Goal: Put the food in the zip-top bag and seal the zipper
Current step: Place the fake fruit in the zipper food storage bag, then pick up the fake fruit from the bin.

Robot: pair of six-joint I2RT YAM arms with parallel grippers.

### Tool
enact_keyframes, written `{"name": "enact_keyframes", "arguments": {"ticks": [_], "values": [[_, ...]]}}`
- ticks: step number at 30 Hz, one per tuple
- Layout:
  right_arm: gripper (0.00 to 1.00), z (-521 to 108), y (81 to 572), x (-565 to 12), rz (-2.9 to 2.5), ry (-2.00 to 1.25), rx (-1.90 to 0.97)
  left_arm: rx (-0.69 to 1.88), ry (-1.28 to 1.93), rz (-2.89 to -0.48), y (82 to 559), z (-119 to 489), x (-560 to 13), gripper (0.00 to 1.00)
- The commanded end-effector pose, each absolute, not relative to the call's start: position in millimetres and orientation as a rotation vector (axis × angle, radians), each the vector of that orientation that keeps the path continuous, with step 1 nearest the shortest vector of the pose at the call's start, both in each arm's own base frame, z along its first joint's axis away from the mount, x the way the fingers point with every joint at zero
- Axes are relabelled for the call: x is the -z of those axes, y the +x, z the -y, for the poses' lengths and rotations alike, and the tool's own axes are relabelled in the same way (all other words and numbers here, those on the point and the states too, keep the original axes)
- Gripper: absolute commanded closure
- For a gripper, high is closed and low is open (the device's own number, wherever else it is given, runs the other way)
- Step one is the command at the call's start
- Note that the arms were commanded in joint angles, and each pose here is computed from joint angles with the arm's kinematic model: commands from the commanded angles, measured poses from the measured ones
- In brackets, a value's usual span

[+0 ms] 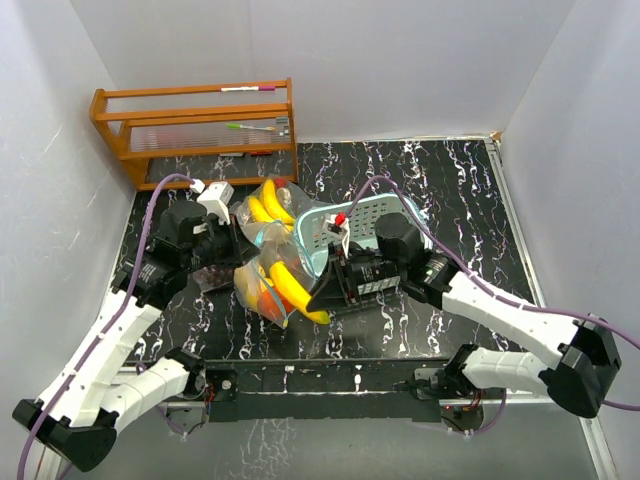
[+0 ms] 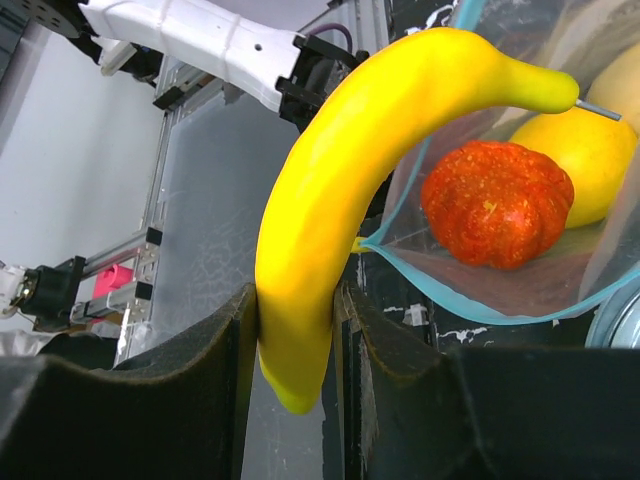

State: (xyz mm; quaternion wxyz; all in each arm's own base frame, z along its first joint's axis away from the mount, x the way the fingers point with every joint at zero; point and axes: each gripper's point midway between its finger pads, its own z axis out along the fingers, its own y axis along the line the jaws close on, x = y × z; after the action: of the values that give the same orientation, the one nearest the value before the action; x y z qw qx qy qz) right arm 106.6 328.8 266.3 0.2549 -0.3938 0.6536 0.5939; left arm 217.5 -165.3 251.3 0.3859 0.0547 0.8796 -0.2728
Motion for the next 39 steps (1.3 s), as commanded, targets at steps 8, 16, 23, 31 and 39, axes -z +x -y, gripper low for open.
{"name": "enact_keyframes", "arguments": {"ticks": [8, 16, 23, 31, 39], "values": [[0.79, -354, 130, -274, -1.799, -1.047, -1.611, 0.728, 0.152, -2.176, 212, 164, -270, 1.0], [0.77, -372, 158, -291, -1.928, -0.9, -1.572, 0.755, 0.148, -2.166, 208, 165, -268, 1.0], [0.63, -376, 197, -276, -2.096, -0.74, -1.354, 0.766, 0.153, -2.152, 204, 164, -270, 1.0], [0.31, -373, 202, -286, -2.098, -0.732, -1.304, 0.755, 0.159, -2.148, 201, 162, -273, 1.0], [0.3, -347, 198, -322, -2.007, -0.687, -1.226, 0.756, 0.159, -2.15, 203, 163, -273, 1.0]]}}
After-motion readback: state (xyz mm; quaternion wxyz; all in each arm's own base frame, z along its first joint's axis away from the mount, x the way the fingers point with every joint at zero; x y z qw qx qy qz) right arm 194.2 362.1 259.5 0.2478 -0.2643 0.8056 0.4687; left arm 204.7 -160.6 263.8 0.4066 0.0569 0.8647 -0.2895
